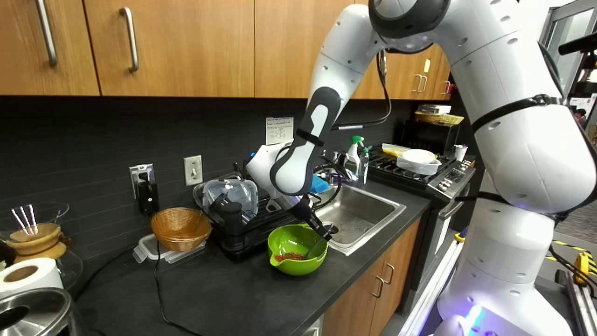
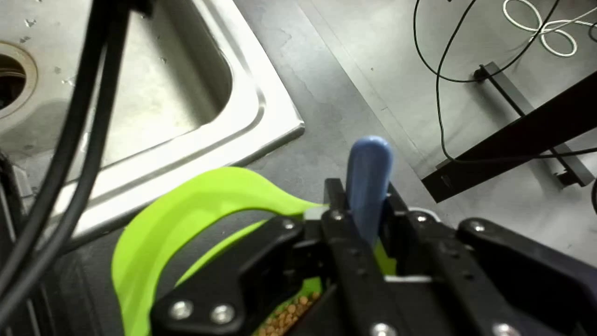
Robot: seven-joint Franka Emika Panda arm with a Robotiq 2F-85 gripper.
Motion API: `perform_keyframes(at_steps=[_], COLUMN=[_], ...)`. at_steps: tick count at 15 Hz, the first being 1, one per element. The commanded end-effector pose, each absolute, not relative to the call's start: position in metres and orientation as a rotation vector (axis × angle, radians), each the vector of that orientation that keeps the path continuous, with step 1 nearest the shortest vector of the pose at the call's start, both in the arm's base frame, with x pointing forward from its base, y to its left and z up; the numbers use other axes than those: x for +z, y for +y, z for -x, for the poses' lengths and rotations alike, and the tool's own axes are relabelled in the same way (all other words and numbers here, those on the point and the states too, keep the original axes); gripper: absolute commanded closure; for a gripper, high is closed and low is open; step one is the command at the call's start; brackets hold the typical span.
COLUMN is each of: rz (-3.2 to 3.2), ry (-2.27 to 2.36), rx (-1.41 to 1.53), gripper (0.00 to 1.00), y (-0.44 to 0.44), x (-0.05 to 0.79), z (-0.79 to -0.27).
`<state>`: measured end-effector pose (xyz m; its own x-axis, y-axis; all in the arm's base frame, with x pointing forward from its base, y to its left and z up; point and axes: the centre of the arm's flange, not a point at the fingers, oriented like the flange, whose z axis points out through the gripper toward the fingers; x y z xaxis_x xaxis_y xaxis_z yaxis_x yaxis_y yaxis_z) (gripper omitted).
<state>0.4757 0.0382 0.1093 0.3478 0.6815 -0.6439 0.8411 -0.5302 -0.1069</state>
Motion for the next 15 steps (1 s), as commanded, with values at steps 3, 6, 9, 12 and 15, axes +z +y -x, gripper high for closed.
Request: perform_keyframes(at_steps=[3,6,9,12,15], rz=[-2.364,-2.349,-2.339,-2.334,-2.342], ry=[1.35,1.363,1.374,1.383,1.385], rx=[-0.941,-0.936,-0.94,-0.916,-0.873], gripper=[0.95,0.95,0.95,0.95,0.95], y=[0.035,0.041,0.046,0.052,0.056], x=[0.116,0.117,0.116,0.12,0.129], z=[-0.469,-0.473,-0.475,-0.48,-0.486])
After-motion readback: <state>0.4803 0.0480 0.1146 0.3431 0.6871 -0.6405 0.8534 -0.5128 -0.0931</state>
